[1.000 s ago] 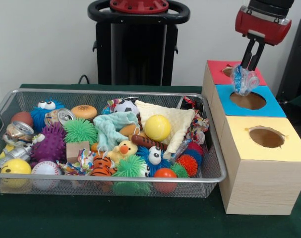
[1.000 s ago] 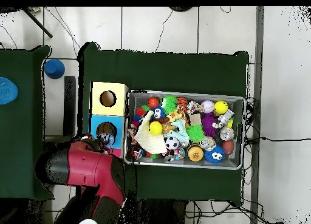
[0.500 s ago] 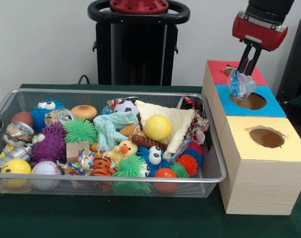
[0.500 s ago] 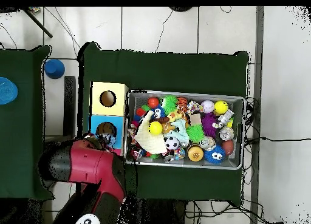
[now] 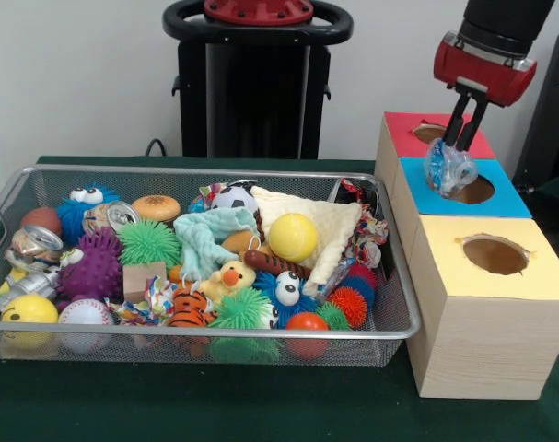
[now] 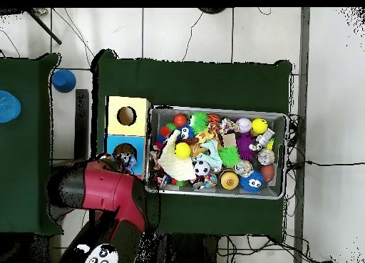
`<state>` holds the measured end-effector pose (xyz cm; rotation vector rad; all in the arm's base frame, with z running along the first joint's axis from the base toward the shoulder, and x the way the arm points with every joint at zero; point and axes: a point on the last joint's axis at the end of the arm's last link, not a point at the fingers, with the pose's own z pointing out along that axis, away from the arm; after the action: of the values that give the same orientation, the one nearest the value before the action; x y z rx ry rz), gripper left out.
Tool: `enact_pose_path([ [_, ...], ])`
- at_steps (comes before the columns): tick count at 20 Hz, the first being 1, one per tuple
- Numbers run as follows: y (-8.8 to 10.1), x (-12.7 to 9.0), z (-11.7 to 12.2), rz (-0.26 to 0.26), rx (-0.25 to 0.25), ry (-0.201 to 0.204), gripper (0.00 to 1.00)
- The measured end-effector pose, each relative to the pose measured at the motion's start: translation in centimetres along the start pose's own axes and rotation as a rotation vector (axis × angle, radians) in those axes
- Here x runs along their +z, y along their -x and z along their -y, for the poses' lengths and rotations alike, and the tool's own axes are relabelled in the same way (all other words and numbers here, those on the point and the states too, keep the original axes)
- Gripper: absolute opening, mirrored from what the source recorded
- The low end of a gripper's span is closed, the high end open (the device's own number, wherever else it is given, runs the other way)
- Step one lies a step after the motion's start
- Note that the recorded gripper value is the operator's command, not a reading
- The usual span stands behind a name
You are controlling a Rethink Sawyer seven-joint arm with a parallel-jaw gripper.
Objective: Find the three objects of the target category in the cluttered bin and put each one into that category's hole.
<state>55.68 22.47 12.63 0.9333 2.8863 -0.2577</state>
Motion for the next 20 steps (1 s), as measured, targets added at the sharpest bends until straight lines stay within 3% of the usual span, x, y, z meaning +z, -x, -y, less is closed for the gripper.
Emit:
enact_pose_path([
  [20, 0.8, 2.2, -1.8, 0.016, 0.011, 0.007, 0.0],
])
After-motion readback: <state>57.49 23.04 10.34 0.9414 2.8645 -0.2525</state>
